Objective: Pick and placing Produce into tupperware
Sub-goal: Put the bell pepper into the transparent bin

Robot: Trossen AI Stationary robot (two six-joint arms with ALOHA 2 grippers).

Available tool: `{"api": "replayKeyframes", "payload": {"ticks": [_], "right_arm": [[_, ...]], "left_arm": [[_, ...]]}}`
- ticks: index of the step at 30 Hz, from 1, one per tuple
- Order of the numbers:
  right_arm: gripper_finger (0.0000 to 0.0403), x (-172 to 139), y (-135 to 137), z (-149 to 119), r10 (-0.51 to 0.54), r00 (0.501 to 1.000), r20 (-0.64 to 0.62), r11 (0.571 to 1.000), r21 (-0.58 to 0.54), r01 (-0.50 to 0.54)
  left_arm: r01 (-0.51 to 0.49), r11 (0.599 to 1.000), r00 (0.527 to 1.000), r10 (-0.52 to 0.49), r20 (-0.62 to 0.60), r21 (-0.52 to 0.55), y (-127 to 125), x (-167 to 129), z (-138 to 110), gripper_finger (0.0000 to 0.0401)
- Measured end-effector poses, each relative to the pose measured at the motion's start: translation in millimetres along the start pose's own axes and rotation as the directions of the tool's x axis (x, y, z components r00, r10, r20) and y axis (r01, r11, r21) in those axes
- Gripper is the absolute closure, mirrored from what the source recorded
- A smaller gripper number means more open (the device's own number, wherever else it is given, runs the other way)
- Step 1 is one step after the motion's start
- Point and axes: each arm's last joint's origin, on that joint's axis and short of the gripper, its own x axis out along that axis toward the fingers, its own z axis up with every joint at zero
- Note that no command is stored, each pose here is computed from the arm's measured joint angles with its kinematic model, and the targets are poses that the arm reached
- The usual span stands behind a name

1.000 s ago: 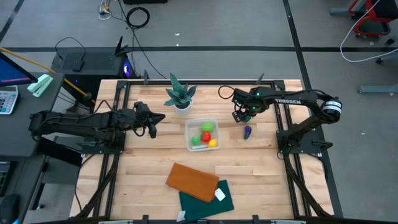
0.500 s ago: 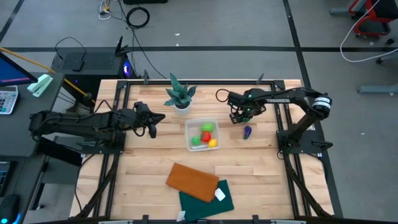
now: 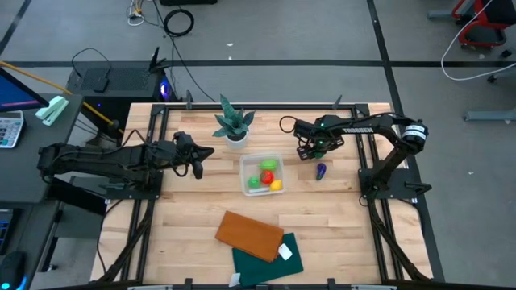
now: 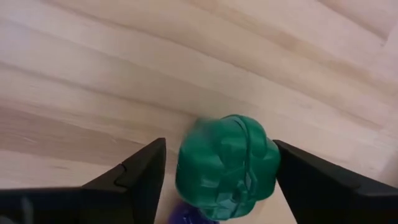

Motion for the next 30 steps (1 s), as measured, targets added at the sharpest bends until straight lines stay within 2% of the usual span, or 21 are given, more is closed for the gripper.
{"api": "replayKeyframes", "payload": {"ticks": [11, 19, 25, 30], "right_arm": [[0.0199, 0, 0, 0, 0.003, 1.000, 0.004, 1.000, 0.004, -0.003], [0.0210, -11, -2, -1, 0.039, 0.999, 0.031, 0.999, 0.007, -0.039], [0.0210, -36, -8, -9, 0.164, 0.985, 0.058, 0.986, 0.001, -0.164], [0.0211, -65, -9, -27, 0.307, 0.949, 0.077, 0.951, -0.059, -0.303]], "left_arm": [[0.000, 1.000, 1.000, 0.000, 0.000, 0.003, 0, 0, 0, 0.0371], [-0.001, 1.000, 1.000, 0.001, 0.000, 0.002, 0, 0, 0, 0.0376], [-0.001, 1.000, 1.000, 0.001, -0.001, 0.002, 0, 0, 0, 0.0367], [-0.001, 1.000, 1.000, 0.001, -0.001, 0.002, 0, 0, 0, 0.0366]]}}
